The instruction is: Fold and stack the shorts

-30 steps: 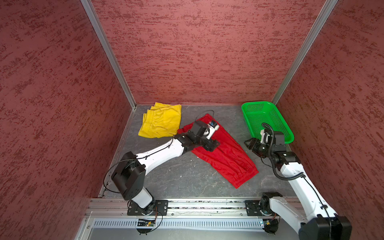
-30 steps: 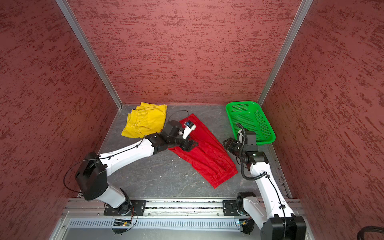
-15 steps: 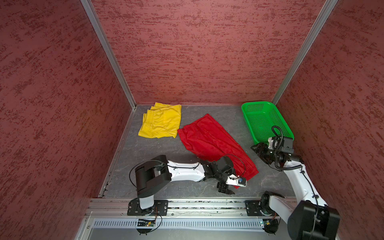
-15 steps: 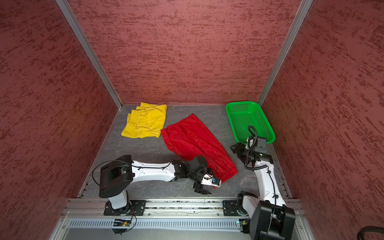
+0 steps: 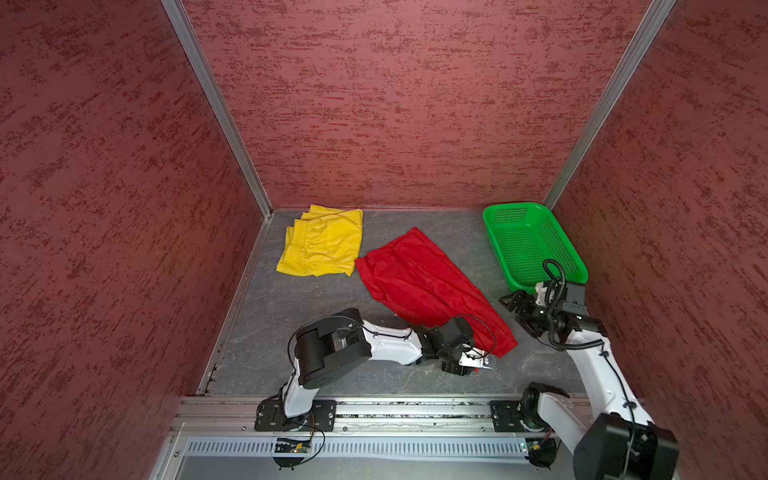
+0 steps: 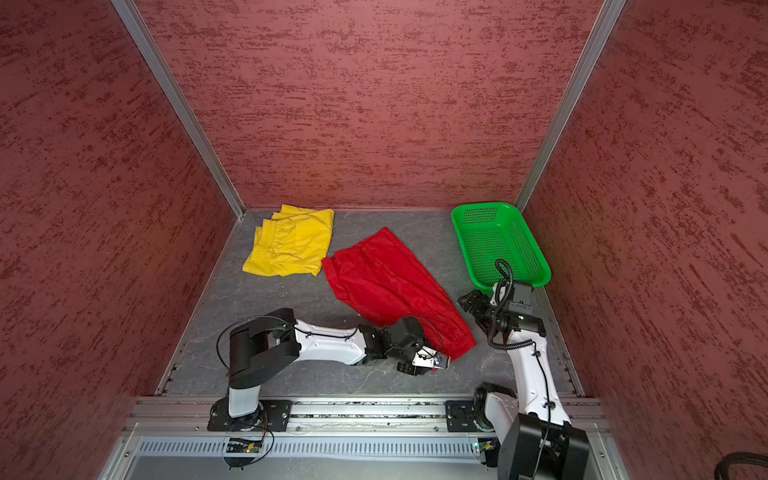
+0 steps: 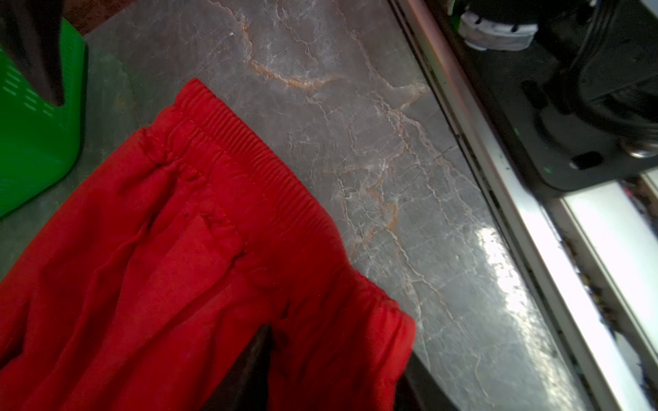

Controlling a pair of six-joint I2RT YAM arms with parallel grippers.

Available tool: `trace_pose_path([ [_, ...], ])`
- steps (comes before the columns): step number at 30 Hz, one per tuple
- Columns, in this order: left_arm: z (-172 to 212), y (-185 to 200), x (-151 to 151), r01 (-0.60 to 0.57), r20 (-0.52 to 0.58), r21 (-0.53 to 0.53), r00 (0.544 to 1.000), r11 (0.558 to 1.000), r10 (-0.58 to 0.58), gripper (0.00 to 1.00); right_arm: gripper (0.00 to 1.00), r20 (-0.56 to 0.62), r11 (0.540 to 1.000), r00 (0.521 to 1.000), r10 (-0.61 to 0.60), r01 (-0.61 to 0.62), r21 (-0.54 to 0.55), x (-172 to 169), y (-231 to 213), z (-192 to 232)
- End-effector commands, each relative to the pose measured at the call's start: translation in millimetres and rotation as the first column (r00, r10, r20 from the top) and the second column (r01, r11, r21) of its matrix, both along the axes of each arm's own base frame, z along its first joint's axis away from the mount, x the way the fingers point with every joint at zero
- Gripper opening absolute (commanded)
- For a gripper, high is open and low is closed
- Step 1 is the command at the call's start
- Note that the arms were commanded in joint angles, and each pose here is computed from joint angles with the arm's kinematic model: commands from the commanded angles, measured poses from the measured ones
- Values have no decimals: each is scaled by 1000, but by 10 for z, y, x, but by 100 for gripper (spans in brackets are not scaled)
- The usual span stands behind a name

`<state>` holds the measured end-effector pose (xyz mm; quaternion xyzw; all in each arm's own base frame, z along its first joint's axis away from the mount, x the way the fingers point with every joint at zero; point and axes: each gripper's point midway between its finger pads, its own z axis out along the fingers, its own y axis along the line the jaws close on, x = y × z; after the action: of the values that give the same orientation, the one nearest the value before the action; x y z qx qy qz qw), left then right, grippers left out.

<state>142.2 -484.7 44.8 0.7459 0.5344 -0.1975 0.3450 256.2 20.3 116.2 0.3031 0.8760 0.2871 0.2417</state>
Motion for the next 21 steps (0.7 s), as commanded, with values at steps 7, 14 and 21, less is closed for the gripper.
trace_pose_path([
  [7, 518, -114, 526, -347, -347, -146, 895, 927, 280, 16, 99, 40, 990, 996, -84, 79, 118, -212, 132, 285],
  [14, 517, -57, 764, -468, -464, -131, 808, 874, 363, 12, 99, -42, 971, 981, -191, 195, 141, -421, 102, 222],
  [21, 461, -65, 787, -486, -509, -116, 778, 866, 369, 12, 99, -37, 917, 981, -188, 189, 351, -416, 354, 97],
])
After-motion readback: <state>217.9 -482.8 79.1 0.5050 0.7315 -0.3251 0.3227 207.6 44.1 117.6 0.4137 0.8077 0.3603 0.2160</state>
